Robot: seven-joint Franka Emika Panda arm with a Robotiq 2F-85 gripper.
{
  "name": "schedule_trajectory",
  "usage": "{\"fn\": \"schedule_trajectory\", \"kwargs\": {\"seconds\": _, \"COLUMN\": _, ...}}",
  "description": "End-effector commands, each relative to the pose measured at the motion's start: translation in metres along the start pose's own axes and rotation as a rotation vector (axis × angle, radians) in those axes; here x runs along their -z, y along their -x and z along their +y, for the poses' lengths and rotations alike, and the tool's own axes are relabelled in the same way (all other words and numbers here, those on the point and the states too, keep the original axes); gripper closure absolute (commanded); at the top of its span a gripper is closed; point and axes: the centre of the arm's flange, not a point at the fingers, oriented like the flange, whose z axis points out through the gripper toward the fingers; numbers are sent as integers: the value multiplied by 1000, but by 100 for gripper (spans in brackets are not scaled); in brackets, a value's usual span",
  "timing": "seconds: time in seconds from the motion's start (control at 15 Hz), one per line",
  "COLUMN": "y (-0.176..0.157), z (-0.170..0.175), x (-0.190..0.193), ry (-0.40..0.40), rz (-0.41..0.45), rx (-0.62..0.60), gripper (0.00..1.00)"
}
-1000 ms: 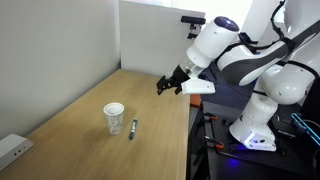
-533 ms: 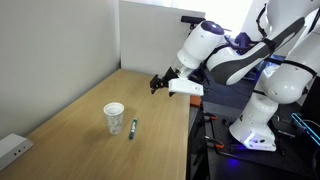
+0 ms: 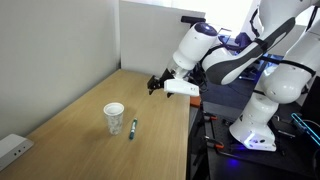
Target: Put the green marker inside the white cup
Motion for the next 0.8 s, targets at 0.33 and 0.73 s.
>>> {"fn": "schedule_trajectory", "kwargs": {"seconds": 0.33, "y": 15, "z": -4, "x": -31, "ry": 42, "rz": -22, "rx": -88, "gripper": 0}}
{"fn": "schedule_trajectory", "kwargs": {"seconds": 0.73, "y": 29, "z": -3, "x": -57, "ry": 12, "rz": -22, "rx": -129, "gripper": 0}}
